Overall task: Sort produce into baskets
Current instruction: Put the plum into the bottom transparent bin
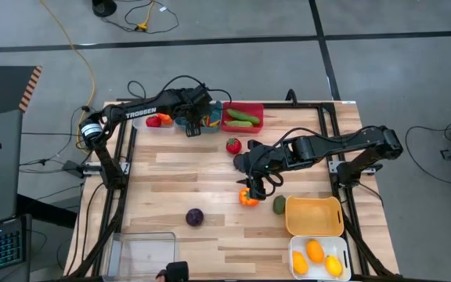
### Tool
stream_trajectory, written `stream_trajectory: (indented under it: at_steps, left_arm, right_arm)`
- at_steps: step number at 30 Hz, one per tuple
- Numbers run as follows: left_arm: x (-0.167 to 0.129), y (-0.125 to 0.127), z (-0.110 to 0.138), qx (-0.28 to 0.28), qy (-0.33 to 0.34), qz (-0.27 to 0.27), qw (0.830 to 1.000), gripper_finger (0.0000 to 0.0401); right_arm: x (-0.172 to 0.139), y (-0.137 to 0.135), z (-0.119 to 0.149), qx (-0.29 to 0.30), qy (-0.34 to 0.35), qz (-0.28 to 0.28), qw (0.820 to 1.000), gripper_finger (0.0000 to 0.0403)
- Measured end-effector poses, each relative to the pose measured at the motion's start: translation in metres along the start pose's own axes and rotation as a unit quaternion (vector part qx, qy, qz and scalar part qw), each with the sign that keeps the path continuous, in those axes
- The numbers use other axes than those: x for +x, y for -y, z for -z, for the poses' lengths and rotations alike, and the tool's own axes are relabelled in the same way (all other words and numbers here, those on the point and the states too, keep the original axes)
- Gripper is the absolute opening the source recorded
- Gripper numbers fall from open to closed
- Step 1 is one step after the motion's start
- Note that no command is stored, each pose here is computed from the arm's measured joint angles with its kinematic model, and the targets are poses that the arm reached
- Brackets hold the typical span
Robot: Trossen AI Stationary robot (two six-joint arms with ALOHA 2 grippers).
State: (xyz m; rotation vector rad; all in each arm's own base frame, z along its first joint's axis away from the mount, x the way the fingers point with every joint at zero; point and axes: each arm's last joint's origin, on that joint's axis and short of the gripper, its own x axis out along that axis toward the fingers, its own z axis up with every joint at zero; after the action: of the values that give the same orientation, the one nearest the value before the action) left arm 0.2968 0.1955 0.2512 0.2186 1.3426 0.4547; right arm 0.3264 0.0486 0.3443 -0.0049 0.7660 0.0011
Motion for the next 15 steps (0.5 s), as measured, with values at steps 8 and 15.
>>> stream_trajectory:
  at_steps: [8, 15]
  left_arm:
    - [0.0001, 0.0, 0.0, 0.0, 0.0, 0.0, 1.0, 0.0256]
    - [0.0002, 0.0001, 0.0, 0.0, 0.0, 0.0, 1.0, 0.0256]
  right_arm:
    - [0.0003, 0.0035, 0.002, 0.016, -0.012, 0.004, 1.0, 0.0292]
    - [0.0003, 0.0034, 0.0021, 0.017, -0.013, 0.004, 1.0, 0.036]
